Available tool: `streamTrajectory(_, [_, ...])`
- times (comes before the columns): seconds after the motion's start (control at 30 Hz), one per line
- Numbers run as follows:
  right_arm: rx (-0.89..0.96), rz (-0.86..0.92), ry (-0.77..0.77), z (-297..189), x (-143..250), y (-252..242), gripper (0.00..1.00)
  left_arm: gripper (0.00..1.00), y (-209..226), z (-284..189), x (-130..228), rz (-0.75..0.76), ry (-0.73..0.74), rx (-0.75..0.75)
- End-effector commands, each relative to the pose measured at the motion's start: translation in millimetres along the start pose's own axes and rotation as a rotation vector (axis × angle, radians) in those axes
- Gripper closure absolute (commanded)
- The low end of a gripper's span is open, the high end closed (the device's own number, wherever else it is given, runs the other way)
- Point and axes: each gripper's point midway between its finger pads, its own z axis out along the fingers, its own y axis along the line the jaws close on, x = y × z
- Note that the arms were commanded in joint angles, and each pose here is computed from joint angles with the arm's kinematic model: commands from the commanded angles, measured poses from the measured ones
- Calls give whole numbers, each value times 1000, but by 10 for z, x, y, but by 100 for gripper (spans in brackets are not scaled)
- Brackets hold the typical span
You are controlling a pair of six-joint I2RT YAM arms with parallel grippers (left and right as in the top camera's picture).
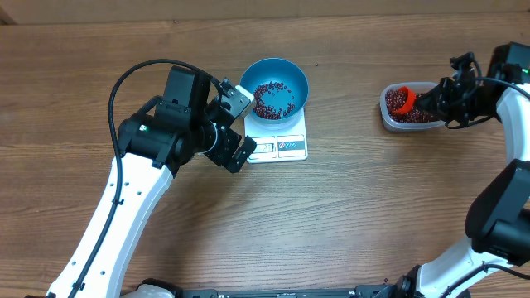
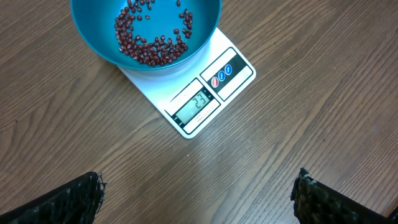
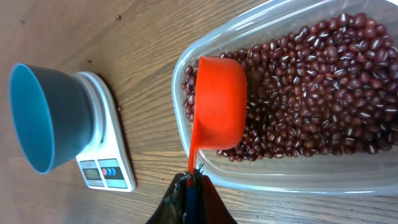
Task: Scoop item into bowl and weigh 150g on scale
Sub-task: 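Return the red cup to the bean container and scoop again, then carry the filled red cup over the teal bowl with the right gripper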
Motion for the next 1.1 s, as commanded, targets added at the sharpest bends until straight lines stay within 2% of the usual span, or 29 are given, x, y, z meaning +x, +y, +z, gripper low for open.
streamTrajectory(0.0, [-63, 25, -43, -163, -45, 14, 96, 0, -11, -90, -94, -2, -39, 5])
streamTrajectory(0.23, [-154, 89, -97, -396, -101, -115, 96, 0, -11, -89, -92, -2, -39, 5])
streamTrajectory(0.5, [-325, 51, -131, -560, -115, 57, 96, 0, -11, -89, -92, -2, -39, 5])
streamTrajectory(0.8, [-502, 28, -122, -605, -109, 436, 96, 1, -11, -89, -92, -2, -39, 5])
streamTrajectory(1.07, [-584, -2, -21, -385, 13, 937, 96, 0, -11, -89, -92, -2, -39, 5])
